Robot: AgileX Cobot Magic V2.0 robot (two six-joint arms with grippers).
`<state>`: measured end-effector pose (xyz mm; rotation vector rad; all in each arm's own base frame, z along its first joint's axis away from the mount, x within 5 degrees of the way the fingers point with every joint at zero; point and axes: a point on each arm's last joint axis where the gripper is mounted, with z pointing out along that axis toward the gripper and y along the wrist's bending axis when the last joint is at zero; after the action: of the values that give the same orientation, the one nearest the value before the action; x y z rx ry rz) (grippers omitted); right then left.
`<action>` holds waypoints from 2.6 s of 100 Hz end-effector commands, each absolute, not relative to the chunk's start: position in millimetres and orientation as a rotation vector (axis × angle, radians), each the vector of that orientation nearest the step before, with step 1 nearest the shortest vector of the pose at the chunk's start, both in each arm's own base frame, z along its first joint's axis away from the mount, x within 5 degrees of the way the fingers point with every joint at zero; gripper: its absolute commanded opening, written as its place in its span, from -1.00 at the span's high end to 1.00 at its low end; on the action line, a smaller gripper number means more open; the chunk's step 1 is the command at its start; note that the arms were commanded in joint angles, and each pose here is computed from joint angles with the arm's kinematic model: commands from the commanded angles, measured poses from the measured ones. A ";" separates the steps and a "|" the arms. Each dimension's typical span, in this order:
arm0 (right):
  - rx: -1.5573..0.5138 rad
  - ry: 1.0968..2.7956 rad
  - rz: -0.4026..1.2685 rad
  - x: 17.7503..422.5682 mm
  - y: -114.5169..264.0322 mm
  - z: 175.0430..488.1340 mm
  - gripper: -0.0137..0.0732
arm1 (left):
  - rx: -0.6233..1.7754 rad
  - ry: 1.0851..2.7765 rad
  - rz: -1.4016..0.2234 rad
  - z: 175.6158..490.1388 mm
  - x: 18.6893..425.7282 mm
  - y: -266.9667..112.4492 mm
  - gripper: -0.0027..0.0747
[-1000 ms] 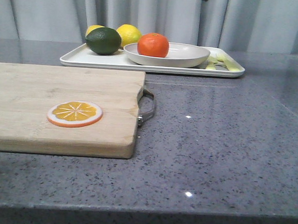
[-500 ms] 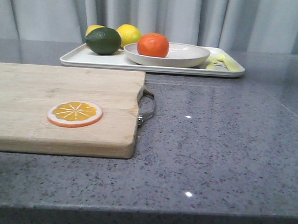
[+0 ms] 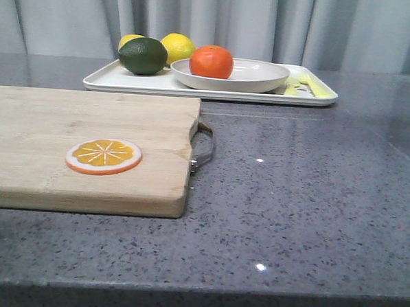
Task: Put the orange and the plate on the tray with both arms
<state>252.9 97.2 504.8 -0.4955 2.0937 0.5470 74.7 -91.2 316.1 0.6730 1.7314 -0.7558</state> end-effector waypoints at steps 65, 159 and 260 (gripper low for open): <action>-0.330 1.685 0.328 92.4 38.7 395.0 0.84 | 0.648 1.687 -0.775 326.7 75.0 -91.4 0.98; -0.283 1.572 0.293 66.9 28.2 364.8 0.84 | 0.659 1.704 -0.775 325.1 74.4 -91.5 0.98; -0.283 1.572 0.293 66.9 28.2 364.8 0.84 | 0.350 1.577 -0.457 323.8 88.2 -49.4 0.98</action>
<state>66.4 30.6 350.6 -0.3128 1.6677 0.3130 88.2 -60.3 313.6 0.4542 1.6914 -0.5074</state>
